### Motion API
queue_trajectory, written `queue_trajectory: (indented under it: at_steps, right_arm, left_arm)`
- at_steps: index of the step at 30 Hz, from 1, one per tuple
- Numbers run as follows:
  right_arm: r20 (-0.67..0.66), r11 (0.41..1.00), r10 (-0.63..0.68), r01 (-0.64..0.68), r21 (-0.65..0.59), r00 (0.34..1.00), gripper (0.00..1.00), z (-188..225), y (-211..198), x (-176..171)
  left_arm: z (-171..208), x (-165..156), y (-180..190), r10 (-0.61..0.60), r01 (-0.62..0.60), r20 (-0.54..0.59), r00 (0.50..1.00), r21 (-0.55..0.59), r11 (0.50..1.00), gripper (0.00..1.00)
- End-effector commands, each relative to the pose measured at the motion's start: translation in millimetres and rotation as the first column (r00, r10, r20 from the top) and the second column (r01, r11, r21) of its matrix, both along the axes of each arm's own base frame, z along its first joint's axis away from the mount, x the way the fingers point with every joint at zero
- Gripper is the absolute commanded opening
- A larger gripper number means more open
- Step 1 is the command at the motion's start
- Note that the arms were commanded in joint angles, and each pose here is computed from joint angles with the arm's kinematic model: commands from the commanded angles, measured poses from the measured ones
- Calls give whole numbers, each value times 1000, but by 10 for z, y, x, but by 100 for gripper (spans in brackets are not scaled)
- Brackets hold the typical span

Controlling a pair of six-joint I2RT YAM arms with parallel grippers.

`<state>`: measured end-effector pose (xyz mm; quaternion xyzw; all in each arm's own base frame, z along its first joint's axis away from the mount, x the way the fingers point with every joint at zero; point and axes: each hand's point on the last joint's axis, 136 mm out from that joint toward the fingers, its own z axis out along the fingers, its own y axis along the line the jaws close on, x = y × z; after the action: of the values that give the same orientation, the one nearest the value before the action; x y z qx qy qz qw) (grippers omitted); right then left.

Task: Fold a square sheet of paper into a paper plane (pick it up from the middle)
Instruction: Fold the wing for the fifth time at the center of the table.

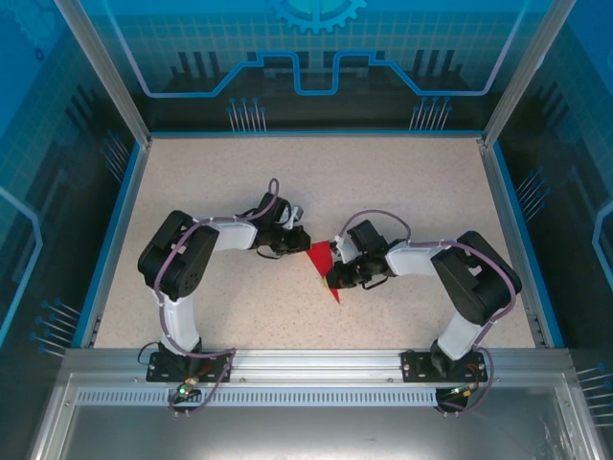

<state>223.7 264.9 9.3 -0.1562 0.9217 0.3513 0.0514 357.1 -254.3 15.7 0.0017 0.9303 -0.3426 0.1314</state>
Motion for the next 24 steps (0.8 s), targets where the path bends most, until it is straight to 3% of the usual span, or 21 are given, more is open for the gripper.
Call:
queue_trajectory:
  at_steps: [1, 7, 13, 24]
  right_arm:
    - [-216, 981, -34, -8, -195, 976, 4, -376, -447, -521]
    - [-214, 983, -41, 1, -183, 976, 4, -344, -415, -488]
    - [-217, 985, -41, 3, -170, 975, 4, -326, -392, -477]
    - [-222, 986, -52, 14, -168, 974, 2, -317, -378, -458]
  left_arm:
    - [-113, 282, 339, 99, -102, 36, 994, 95, 990, 14]
    - [334, 339, 295, 115, -117, 84, 990, 22, 993, 18]
    - [803, -21, 94, 80, -74, 157, 984, -43, 996, 18]
    - [450, -642, -547, -22, 26, 72, 997, -66, 997, 10]
